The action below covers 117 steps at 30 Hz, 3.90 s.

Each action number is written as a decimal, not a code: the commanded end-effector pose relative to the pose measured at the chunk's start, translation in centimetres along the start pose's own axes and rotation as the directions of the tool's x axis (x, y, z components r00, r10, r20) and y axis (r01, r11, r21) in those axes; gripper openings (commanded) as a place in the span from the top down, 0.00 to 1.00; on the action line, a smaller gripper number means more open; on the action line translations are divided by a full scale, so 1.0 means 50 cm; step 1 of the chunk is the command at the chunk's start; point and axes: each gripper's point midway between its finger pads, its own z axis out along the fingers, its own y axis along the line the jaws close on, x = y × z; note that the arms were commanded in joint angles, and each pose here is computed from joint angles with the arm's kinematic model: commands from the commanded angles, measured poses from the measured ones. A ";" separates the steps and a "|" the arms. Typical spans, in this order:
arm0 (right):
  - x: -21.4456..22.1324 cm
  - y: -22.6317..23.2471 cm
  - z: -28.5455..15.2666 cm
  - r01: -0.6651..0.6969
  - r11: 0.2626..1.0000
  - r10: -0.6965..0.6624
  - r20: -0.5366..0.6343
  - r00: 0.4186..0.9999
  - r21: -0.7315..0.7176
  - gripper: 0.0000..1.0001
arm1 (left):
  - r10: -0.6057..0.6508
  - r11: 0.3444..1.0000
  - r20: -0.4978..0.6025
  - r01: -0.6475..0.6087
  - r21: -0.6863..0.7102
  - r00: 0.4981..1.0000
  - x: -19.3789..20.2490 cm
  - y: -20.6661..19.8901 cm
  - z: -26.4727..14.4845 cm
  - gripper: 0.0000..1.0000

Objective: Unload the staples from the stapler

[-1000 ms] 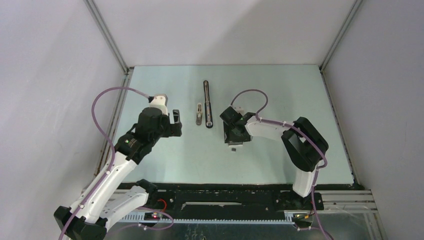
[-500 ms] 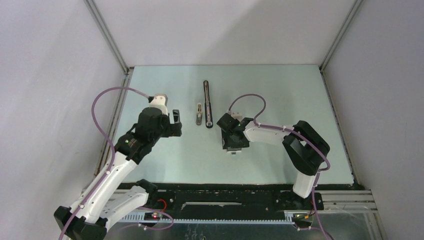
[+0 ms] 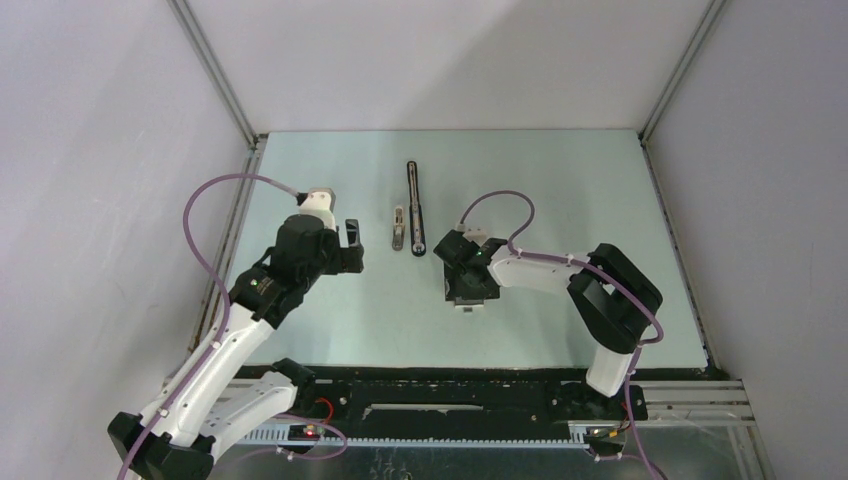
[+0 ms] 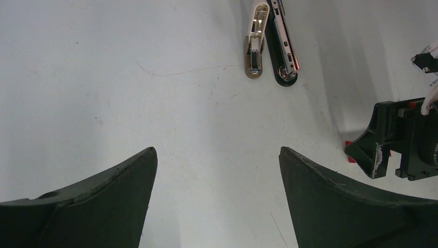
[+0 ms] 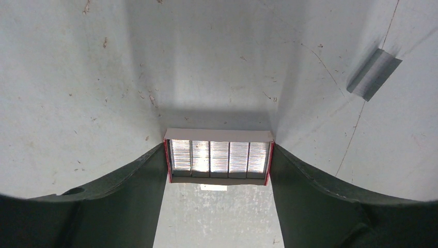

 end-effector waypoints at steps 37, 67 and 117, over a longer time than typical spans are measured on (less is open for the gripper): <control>-0.152 -0.099 -0.171 -0.082 0.996 0.071 0.304 0.950 0.023 0.01 | 0.014 1.000 0.009 -0.014 -0.006 1.000 -0.003 0.006 0.000 0.07; -0.147 -0.190 -0.128 -0.274 0.950 0.306 0.258 0.916 -0.154 0.00 | 0.015 1.000 0.012 -0.014 -0.005 1.000 -0.004 0.006 -0.001 0.07; -0.106 -0.178 0.030 -0.205 0.970 0.197 0.075 0.978 0.131 0.51 | 0.016 1.000 0.017 -0.016 -0.023 1.000 -0.005 0.014 -0.006 0.06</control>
